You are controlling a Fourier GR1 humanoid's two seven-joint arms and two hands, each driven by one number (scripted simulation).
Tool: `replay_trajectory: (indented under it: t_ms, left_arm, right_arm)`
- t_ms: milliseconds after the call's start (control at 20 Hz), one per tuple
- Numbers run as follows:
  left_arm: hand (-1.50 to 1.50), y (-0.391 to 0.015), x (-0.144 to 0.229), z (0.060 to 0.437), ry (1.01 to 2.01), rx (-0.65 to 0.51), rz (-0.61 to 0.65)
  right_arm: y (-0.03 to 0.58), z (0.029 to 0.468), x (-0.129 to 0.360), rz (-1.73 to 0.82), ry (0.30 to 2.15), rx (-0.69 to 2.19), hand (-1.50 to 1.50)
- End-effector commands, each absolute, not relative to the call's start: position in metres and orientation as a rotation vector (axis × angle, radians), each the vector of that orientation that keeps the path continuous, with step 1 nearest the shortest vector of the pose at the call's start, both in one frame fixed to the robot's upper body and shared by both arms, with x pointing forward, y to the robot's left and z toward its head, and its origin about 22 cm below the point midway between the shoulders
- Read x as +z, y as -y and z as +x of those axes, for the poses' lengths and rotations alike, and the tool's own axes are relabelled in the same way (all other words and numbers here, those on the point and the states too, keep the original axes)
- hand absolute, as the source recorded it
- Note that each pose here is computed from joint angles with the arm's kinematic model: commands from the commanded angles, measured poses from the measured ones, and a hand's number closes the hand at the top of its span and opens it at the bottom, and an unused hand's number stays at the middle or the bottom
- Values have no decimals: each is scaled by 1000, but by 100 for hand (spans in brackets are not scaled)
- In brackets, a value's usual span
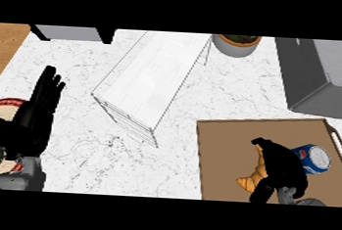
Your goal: Pick the croissant from the tray and place it in the tiered shelf
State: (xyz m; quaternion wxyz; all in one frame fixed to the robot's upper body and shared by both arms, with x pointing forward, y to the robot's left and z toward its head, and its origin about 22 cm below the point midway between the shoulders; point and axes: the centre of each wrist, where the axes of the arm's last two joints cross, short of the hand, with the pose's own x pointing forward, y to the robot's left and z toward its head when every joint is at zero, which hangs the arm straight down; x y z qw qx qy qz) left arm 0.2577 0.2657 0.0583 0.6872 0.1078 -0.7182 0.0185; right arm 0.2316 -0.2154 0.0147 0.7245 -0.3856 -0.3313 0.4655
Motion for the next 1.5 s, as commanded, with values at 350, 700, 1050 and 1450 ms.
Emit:
replay_trajectory:
  t_ms: [350,700,1050,1450]
  left_arm:
    - [0,-261,63,265,1621,3,204]
    - [0,-254,65,266,1621,-9,207]
    - [0,-269,64,253,1619,19,246]
    - [0,-260,59,251,1597,57,251]
  right_arm:
    - [178,230,16,-727,1051,1561,150]
    - [154,244,30,-355,1425,2030,150]
    - [172,268,72,-30,1581,1932,150]
    - [201,260,139,117,1803,1456,150]
